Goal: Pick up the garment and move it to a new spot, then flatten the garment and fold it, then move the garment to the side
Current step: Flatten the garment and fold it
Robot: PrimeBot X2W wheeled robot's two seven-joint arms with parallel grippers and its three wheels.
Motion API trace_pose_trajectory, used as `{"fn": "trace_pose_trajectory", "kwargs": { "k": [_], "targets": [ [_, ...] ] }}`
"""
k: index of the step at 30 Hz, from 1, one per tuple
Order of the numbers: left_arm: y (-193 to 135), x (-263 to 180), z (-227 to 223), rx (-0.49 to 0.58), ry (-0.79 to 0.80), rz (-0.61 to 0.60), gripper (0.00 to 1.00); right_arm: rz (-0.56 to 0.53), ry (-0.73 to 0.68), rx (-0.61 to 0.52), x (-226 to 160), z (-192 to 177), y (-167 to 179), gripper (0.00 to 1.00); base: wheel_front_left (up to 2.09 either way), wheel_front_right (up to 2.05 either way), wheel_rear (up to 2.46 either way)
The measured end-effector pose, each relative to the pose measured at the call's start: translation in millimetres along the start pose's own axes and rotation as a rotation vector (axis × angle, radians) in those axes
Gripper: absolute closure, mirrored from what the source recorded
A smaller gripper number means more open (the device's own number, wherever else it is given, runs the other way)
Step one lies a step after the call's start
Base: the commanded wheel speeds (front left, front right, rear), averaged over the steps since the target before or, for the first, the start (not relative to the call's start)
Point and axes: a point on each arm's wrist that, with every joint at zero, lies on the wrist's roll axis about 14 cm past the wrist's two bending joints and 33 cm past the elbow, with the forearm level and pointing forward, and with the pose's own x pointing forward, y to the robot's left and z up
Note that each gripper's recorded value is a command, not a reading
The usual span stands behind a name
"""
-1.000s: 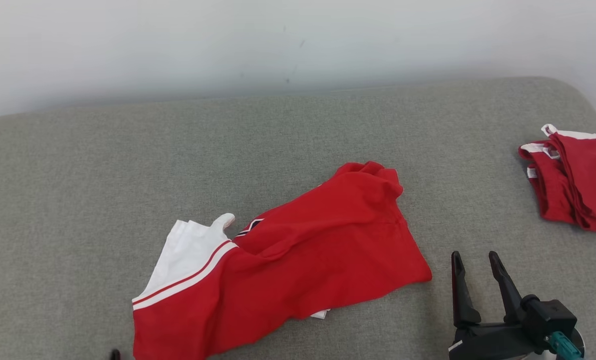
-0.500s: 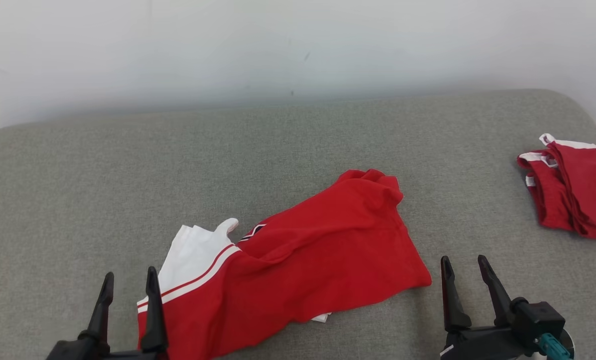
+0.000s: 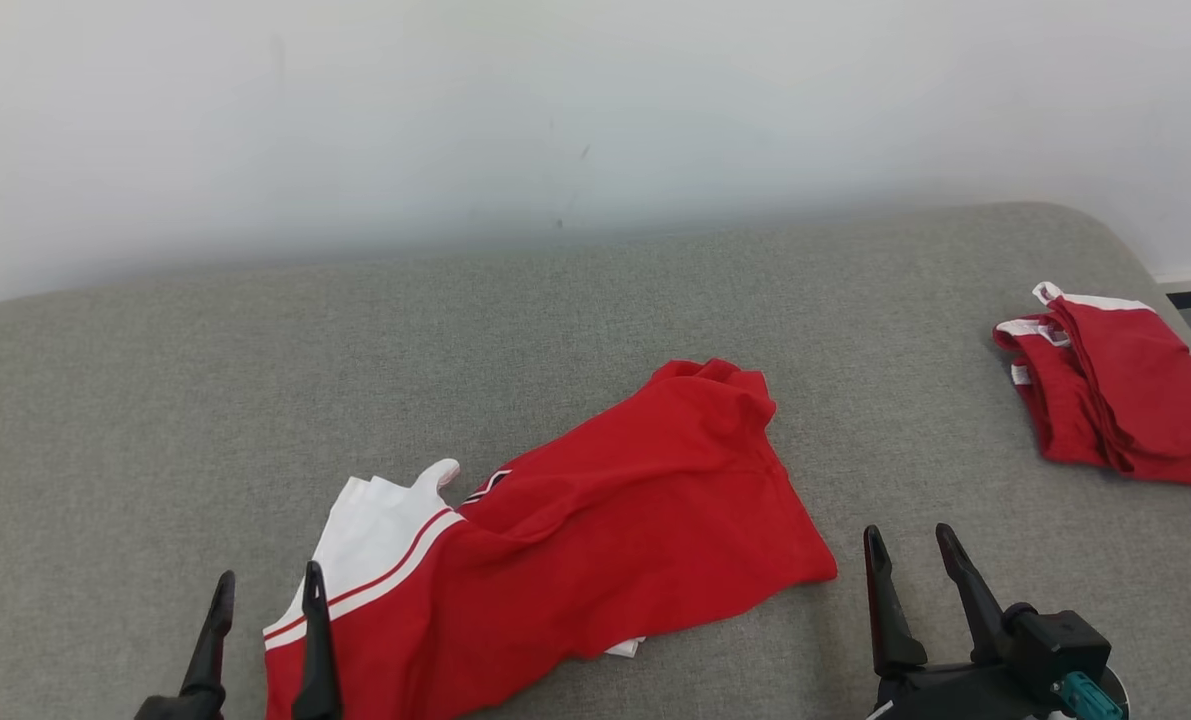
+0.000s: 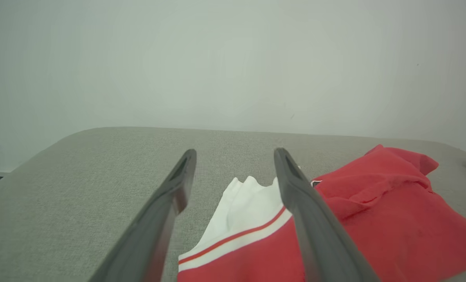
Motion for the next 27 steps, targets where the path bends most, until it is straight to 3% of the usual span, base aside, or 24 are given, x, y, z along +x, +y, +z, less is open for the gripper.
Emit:
{"fn": "trace_pose_trajectory", "kwargs": {
  "k": [8,27],
  "targets": [
    [15,-7,-10,-0.005,0.035,0.045,0.0,0.002,-0.006,0.0,0,2,1,0.0,0.0,0.0,0.0],
    [13,-7,-18,-0.009,0.057,0.027,0.0,-0.008,-0.01,-0.001,-2,3,-3,0.0,0.0,0.0,0.0]
  ]
}}
